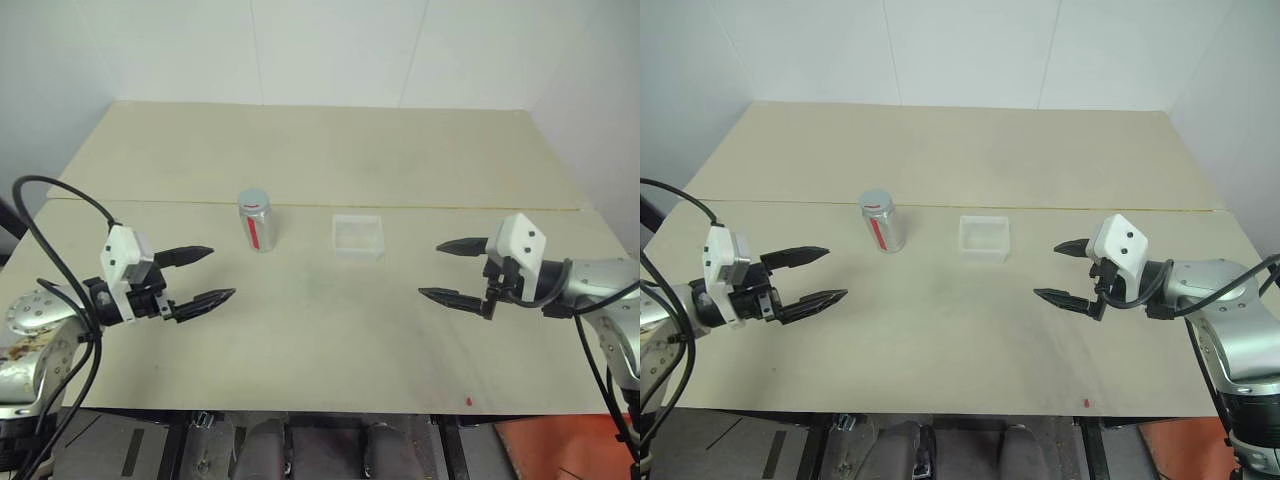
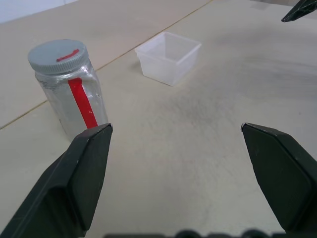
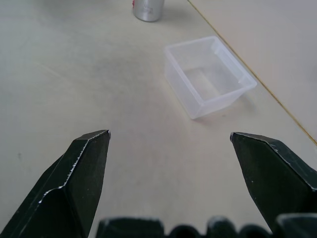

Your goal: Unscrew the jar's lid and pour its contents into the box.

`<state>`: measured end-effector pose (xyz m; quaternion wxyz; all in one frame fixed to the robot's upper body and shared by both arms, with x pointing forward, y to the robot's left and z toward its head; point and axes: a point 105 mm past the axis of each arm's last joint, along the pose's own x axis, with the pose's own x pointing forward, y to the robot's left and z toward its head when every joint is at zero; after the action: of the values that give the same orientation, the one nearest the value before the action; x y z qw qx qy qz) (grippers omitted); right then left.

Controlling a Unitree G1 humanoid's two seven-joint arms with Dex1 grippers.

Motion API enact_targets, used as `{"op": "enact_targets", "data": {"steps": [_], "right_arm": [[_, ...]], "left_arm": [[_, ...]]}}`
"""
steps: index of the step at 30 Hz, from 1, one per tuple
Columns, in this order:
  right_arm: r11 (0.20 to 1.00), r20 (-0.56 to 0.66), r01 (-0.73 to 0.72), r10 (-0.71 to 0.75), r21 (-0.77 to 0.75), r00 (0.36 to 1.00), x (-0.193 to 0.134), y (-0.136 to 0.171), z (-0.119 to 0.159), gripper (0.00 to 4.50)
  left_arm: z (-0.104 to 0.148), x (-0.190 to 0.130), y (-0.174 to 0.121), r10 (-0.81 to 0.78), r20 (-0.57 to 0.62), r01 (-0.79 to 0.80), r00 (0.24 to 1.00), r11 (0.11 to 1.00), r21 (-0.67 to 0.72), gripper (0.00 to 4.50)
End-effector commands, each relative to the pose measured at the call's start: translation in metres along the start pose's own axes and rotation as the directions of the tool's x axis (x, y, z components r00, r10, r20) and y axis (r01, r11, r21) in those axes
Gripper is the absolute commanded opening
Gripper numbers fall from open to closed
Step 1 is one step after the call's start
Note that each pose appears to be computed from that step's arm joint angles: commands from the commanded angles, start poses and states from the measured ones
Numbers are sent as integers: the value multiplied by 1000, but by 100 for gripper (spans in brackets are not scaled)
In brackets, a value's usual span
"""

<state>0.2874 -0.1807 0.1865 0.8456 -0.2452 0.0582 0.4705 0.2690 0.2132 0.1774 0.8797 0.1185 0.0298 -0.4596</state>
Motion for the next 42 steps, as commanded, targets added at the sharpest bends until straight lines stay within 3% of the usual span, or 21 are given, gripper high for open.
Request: {"op": "enact_targets", "data": {"steps": [1, 13, 19, 26, 30, 42], "right_arm": [[999, 74, -5, 9, -51, 997, 2, 0, 23, 449], [999, 34, 27, -26, -35, 999, 1, -1, 11, 449], [999, 27, 32, -31, -39, 999, 0, -2, 10, 449], [999, 25, 28, -27, -40, 999, 1, 1, 10, 449], [998, 30, 35, -34, -42, 999, 2, -2, 12, 449], [998, 34, 44, -43, -51, 999, 1, 0, 14, 449]], "left_arm": [[13, -4, 1, -1, 26, 0, 1000, 998, 57, 450], [14, -1, 1, -5, 30, 3, 1000, 998, 67, 450], [3, 15, 8, 108, 57, -112, 993, 992, 66, 450], [-22, 48, 9, 406, 104, -406, 908, 914, -30, 450], [-26, 67, 13, 565, 131, -564, 814, 824, -49, 450], [-27, 92, 34, 674, 158, -674, 721, 736, -63, 450]]}}
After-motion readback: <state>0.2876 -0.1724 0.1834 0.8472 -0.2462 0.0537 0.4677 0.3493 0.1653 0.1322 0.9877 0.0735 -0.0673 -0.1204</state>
